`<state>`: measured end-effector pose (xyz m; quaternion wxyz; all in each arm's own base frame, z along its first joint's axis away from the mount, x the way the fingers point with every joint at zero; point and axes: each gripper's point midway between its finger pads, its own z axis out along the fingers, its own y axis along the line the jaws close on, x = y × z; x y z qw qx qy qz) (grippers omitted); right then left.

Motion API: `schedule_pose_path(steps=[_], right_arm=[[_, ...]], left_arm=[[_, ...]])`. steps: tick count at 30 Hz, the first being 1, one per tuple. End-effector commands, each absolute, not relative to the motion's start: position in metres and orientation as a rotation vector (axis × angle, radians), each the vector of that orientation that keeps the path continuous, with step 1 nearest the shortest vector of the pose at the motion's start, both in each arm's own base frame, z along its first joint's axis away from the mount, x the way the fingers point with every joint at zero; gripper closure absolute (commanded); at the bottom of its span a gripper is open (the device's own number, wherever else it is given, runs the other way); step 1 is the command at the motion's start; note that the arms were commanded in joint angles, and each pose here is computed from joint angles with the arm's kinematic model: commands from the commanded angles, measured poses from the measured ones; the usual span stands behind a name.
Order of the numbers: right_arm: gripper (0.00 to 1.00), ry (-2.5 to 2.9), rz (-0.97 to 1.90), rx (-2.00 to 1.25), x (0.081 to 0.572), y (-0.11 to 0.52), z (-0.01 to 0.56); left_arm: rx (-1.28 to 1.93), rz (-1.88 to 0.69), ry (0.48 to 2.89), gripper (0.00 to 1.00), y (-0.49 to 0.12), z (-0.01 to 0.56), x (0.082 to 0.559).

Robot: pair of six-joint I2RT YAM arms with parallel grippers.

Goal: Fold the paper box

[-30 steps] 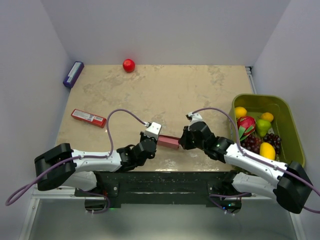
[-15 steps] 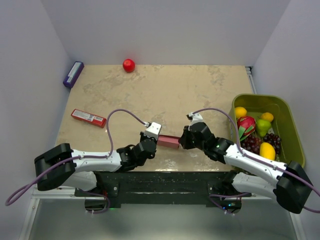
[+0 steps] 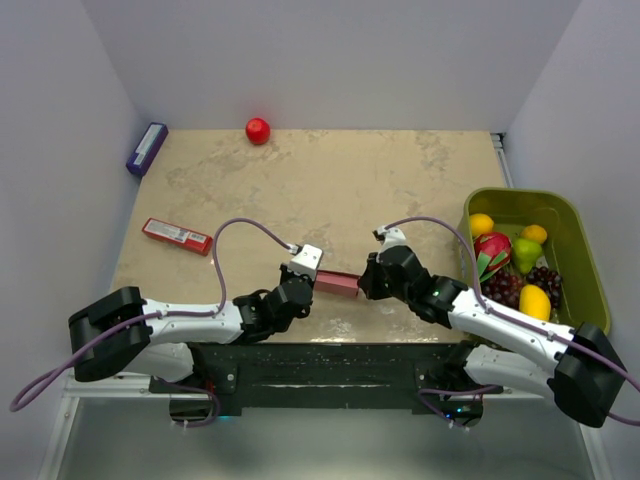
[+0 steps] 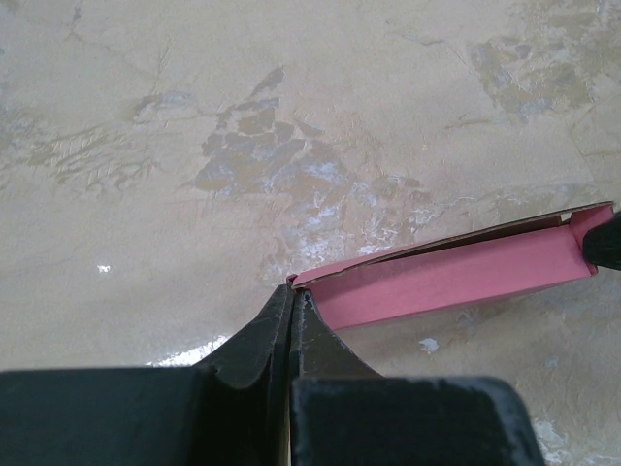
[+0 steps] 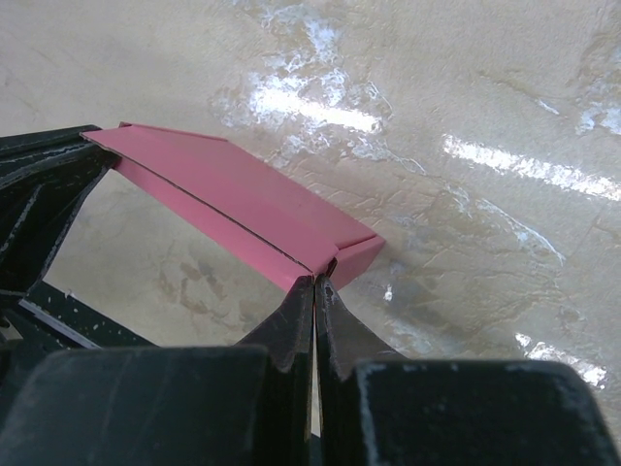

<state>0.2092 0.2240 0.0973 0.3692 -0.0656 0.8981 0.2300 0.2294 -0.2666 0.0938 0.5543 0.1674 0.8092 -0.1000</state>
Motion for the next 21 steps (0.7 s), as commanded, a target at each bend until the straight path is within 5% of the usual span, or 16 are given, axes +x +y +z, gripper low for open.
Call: schedule_pose_path(steps=[1,16,21], right_arm=[[1.0,2.415,0.484,-0.193,0.193,0.208,0.069],[1.0,2.399,0.423,-0.168,0.192,0.21,0.08],[0.7,2.348,0.474,-0.144,0.2,0.219,0.108]], left_arm=[[0.573,-0.234,2.064,1.0,-0.263,0.046,0.197],[0.584,-0.212,2.069,1.0,-0.262,0.048,0.198],[0.599,-0.199,2.071,1.0,-0.261,0.048,0.198]])
